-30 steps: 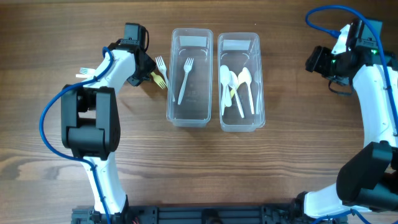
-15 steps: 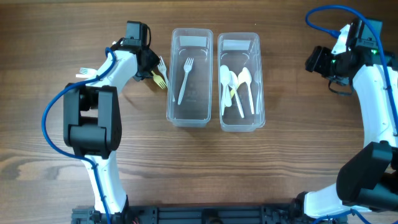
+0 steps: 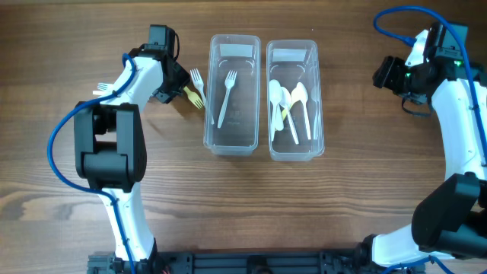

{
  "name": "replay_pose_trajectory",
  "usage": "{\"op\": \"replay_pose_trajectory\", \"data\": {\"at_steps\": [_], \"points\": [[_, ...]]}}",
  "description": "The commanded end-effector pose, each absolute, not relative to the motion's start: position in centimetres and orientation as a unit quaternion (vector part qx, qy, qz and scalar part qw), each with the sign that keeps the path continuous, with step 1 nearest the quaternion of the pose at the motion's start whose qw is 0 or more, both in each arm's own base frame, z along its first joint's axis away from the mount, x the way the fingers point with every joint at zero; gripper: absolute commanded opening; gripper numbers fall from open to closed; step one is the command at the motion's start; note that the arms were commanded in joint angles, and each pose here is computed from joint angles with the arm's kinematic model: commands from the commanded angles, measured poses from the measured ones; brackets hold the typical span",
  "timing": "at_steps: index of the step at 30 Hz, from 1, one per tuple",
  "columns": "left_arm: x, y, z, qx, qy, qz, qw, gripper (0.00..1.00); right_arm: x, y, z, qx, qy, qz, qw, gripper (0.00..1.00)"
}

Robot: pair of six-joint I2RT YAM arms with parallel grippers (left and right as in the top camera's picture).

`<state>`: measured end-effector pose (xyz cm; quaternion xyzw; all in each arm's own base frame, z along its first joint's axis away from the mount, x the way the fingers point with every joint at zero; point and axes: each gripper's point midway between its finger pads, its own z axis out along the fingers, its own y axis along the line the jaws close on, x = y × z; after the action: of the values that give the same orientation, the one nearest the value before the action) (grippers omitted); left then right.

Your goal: Pack container

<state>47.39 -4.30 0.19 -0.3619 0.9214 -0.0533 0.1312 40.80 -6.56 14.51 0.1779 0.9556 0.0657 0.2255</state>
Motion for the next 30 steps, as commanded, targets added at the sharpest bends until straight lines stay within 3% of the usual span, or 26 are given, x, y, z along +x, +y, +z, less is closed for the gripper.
{"op": "replay_pose_trajectory", "data": {"at_steps": [1, 7, 12, 16, 18, 22, 30], "points": [[46.5, -4.7, -3.8, -0.313, 0.943, -0.036, 0.105, 0.52, 40.8, -6.0, 13.9, 0.177, 0.957, 0.078, 0.216, 0.73], [46.8, -4.6, -3.9, -0.308, 0.944, -0.016, 0.119, 0.53, 40.7, -6.0, 13.9, 0.177, 0.958, 0.078, 0.213, 0.73], [48.7, -6.2, -3.3, -0.300, 0.940, -0.057, 0.149, 0.74, 40.6, -6.0, 13.8, 0.177, 0.958, 0.078, 0.213, 0.73], [48.6, -7.1, -3.3, -0.296, 0.942, -0.081, 0.137, 1.00, 40.3, -5.9, 13.7, 0.179, 0.959, 0.079, 0.205, 0.72], [48.6, -7.1, -3.3, -0.296, 0.942, -0.081, 0.138, 1.00, 40.2, -5.9, 13.7, 0.179, 0.959, 0.078, 0.204, 0.72], [47.9, -6.9, -3.5, -0.305, 0.941, -0.076, 0.124, 0.76, 40.3, -5.9, 13.7, 0.179, 0.959, 0.078, 0.204, 0.72], [43.7, -5.2, -4.6, -0.337, 0.940, -0.012, 0.054, 0.66, 40.4, -6.0, 13.7, 0.178, 0.959, 0.078, 0.208, 0.72]]}}
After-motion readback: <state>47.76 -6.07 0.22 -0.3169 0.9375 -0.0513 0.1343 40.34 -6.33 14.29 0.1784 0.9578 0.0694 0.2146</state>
